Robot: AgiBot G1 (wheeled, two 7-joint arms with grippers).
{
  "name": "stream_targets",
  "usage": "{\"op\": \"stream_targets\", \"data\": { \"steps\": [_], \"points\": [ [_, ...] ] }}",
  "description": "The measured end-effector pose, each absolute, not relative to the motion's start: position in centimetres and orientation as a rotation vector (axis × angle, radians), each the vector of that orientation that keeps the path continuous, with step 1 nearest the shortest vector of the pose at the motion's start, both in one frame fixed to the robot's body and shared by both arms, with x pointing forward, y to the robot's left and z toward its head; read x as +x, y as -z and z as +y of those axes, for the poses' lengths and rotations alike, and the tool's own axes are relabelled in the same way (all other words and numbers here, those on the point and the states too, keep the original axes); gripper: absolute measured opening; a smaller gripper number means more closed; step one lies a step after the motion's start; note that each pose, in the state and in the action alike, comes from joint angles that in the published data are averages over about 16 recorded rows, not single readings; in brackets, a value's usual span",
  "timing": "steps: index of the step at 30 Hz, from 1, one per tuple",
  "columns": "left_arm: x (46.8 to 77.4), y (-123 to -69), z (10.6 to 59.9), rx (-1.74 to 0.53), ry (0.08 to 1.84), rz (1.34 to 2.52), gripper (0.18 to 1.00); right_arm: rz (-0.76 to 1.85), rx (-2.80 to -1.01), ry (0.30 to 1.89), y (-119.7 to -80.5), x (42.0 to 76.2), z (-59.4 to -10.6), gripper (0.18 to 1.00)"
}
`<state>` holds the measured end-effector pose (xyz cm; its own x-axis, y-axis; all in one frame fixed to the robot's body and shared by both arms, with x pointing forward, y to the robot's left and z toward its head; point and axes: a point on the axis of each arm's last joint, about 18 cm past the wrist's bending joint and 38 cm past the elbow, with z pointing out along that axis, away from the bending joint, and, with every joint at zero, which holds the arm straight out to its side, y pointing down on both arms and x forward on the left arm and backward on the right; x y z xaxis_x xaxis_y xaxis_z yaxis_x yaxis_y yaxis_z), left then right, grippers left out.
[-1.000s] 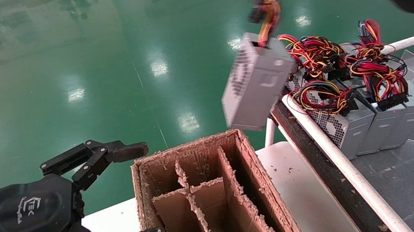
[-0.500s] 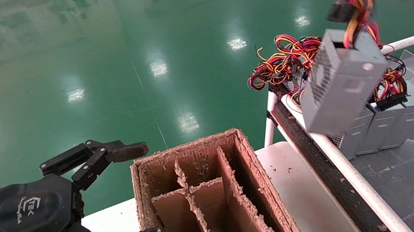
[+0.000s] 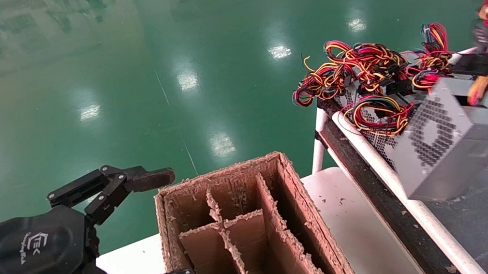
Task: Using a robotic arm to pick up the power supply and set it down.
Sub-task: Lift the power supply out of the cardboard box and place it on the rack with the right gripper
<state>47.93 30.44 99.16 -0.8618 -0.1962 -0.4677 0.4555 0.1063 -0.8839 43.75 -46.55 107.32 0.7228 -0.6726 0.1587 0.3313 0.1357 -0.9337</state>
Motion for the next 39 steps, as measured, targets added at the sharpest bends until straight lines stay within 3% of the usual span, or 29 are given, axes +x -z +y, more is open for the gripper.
{"op": "stream_targets", "data": {
  "steps": [20,39],
  "points": [
    [47.9,-99.2,30.4,0.252,1.806,1.915,1.001,0.538,-1.23,0.736,-100.4,44.8,-51.3,0.262],
    [47.9,-99.2,30.4,0.252,1.806,1.915,1.001,0.581,-1.209,0.776,-99.0,44.4,-52.9,0.262]
  ]
}}
